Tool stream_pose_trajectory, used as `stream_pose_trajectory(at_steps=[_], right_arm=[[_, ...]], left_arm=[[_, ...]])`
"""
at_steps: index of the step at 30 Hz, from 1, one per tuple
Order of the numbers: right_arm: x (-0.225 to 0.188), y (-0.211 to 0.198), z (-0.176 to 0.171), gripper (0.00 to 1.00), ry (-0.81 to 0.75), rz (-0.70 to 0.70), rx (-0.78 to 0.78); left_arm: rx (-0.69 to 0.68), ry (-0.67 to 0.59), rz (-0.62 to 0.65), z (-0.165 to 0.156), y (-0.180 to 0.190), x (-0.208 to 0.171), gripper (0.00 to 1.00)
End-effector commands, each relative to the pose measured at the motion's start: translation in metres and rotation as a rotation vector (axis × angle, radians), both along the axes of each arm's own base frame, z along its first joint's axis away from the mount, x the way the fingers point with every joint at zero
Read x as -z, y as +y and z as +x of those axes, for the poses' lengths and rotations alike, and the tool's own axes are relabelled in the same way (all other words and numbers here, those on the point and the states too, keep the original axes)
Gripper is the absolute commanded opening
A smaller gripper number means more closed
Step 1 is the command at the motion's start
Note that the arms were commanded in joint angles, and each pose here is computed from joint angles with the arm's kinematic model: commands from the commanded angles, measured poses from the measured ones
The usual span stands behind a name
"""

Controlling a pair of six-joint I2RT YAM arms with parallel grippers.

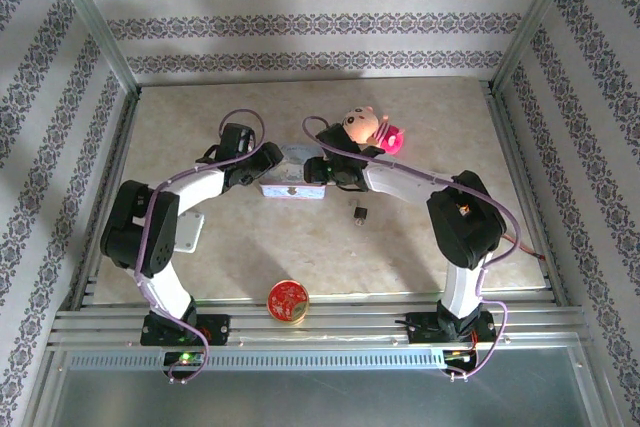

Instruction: Unlock a padlock with a key

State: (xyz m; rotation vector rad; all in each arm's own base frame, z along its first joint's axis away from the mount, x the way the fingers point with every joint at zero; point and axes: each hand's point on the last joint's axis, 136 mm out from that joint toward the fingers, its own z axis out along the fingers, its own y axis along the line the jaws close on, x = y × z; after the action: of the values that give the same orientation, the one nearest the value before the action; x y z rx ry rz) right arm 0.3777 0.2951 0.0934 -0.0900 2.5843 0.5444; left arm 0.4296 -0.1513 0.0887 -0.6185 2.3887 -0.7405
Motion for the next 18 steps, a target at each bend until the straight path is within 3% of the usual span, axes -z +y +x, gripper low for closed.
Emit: stream_pose_trajectory(at_steps=[1, 4, 6, 14, 18], right_arm=[[-0.021, -0.013, -0.002, 0.61, -0.051, -0.011, 0.04], [-0.034, -0.03, -0.004, 0.65, -0.084, -0.032, 0.069], [-0.044, -0.043, -0.006, 0.68, -0.111, -0.047, 0.091], [-0.084, -0.111, -0.024, 0.97, -0.271, -0.152, 0.204], [-0.1, -0.151, -0.04, 0.98, -0.36, -0.211, 0.285]], left_arm=[[-0.003, -0.027, -0.019, -0.012, 0.0, -0.024, 0.82], [-0.041, -0.059, 0.005, -0.019, 0.016, -0.042, 0.98], [-0.065, -0.085, 0.031, -0.026, 0.029, -0.055, 0.99], [-0.21, -0.188, 0.239, -0.067, 0.098, -0.098, 0.99], [-0.32, -0.223, 0.42, -0.098, 0.143, -0.11, 0.99]])
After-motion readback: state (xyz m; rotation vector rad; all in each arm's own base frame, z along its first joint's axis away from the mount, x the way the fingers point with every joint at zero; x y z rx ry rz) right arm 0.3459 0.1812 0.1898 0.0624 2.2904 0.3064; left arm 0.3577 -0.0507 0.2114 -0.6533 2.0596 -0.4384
